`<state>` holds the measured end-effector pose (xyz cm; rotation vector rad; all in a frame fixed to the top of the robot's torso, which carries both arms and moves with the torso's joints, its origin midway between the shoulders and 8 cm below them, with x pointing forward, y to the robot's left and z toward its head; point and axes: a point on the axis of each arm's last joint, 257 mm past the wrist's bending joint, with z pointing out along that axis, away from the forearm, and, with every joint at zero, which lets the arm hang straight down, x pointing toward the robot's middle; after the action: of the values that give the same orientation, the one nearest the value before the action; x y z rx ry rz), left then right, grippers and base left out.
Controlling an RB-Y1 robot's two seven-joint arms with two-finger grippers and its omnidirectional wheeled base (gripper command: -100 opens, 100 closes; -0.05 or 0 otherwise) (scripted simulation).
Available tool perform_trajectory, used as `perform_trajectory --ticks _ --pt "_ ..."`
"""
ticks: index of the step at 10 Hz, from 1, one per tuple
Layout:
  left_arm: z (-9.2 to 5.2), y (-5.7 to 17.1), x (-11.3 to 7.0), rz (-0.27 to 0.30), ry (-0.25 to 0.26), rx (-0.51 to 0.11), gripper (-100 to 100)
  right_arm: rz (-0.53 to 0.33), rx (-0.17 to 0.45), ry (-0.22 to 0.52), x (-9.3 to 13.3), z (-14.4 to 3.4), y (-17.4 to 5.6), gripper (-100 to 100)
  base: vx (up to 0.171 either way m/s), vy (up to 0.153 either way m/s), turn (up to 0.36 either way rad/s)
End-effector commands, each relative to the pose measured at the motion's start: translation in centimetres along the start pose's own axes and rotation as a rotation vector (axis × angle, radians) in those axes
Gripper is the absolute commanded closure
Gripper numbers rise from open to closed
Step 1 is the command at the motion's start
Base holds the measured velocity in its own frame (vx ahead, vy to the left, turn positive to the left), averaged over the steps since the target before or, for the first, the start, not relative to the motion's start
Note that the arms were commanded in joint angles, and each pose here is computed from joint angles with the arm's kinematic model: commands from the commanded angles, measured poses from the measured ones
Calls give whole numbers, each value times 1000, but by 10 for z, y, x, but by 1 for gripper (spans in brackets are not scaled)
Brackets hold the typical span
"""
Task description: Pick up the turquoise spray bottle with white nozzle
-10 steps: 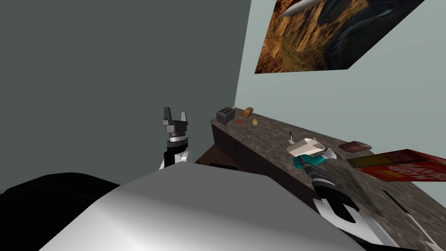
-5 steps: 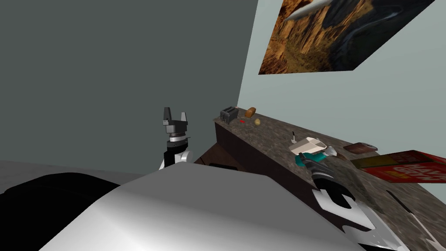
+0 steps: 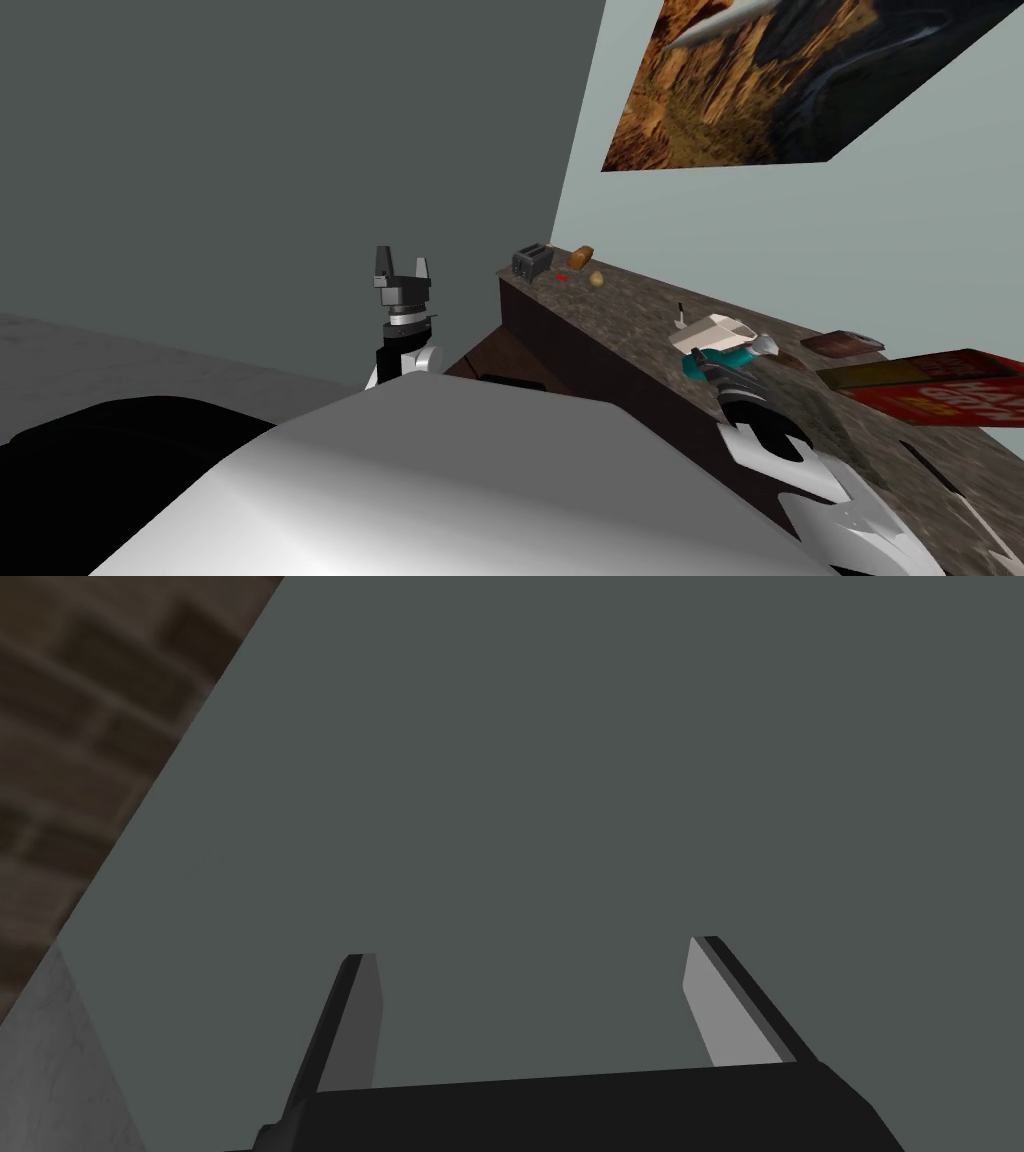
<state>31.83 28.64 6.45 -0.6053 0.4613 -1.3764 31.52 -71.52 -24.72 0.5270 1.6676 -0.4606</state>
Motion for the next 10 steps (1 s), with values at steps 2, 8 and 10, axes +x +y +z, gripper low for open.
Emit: perform_trajectory --ticks 2,8,10 --pt "0 0 0 0 0 0 0 7 36 5 -4 16 -14 -100 -92 39 121" --pt "0 0 0 0 0 0 0 20 81 -13 -26 46 -32 -100 -75 40 71" --pt "0 0 0 0 0 0 0 19 84 -11 -26 46 -33 100 -5 1 -6"
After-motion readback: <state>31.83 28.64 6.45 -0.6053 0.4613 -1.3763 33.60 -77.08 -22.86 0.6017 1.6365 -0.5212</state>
